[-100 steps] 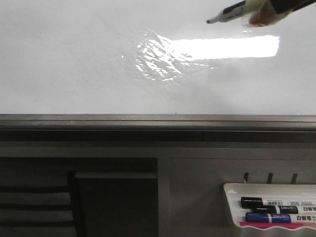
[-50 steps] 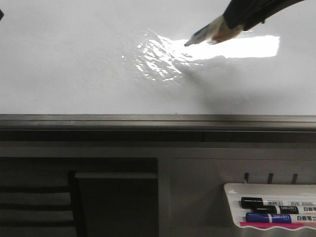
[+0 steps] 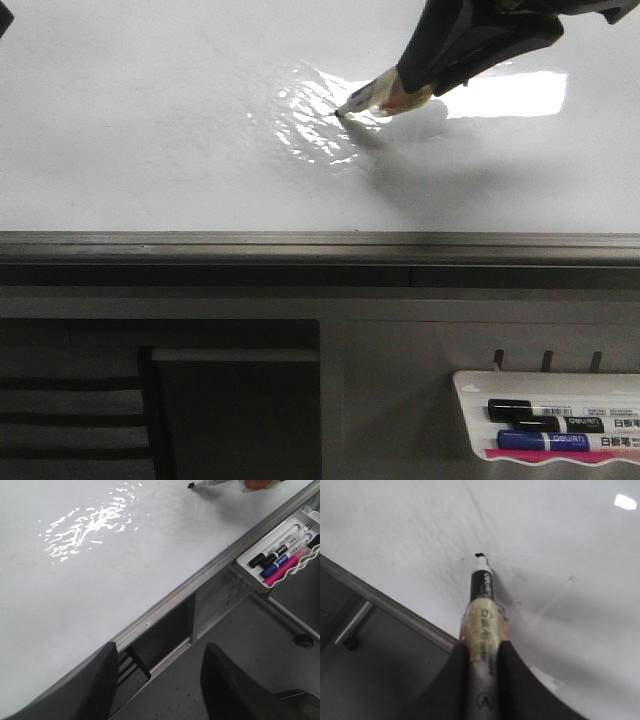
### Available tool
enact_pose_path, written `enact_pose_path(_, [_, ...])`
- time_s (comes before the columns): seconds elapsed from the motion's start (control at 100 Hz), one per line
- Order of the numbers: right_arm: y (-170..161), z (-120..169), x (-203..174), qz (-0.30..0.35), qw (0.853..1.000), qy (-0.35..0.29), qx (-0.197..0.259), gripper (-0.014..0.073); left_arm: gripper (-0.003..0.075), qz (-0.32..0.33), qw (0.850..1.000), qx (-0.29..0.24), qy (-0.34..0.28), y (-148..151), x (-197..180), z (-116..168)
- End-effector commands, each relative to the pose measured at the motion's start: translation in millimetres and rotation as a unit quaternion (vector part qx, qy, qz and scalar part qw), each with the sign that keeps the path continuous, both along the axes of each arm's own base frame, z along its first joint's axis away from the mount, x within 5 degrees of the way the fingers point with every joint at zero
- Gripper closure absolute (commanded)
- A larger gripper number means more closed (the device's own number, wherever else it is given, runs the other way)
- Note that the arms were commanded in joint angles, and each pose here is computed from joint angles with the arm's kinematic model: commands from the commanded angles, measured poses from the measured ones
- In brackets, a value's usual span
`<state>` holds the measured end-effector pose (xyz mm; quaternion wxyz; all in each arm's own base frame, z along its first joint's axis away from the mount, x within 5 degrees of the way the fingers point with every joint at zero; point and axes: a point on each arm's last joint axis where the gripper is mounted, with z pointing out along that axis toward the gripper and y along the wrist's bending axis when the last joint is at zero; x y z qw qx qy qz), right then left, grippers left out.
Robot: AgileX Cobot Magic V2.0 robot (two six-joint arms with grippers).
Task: Write number 7 on whiteboard
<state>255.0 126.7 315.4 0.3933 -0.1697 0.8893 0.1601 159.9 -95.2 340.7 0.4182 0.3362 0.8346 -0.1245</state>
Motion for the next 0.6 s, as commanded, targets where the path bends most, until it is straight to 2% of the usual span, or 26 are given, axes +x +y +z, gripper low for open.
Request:
enact_pose_path(0.0, [-20.6,18.9,4.7,-0.033,0.999,-0.036,0.001,0.0659,0.0374,0.012,0.999,-0.031,-0.043,-0.2,2.4,15.6])
enact_pose_path(0.09, [-35.0,19.2,6.3,-0.054,0.998,-0.028,-0.008,0.0659,0.0374,0.012,0.999,-0.031,-0.043,-0.2,2.4,15.6])
enact_pose_path(0.34, [-34.4,18.5,4.9,-0.050,0.998,-0.023,-0.012,0.0659,0.0374,0.015,0.998,-0.037,-0.056,-0.3,4.1,17.9])
enact_pose_path(0.46, [-21.3,-2.3,-6.6,-0.020,0.999,0.025,-0.022,0.0659,0.0374,0.015,0.997,-0.037,-0.061,-0.5,5.1,18.4])
enact_pose_path(0.59, [-7.6,-28.0,-19.3,0.009,0.999,0.039,-0.030,0.0659,0.0374,0.016,0.997,-0.038,-0.062,-0.6,5.3,18.5])
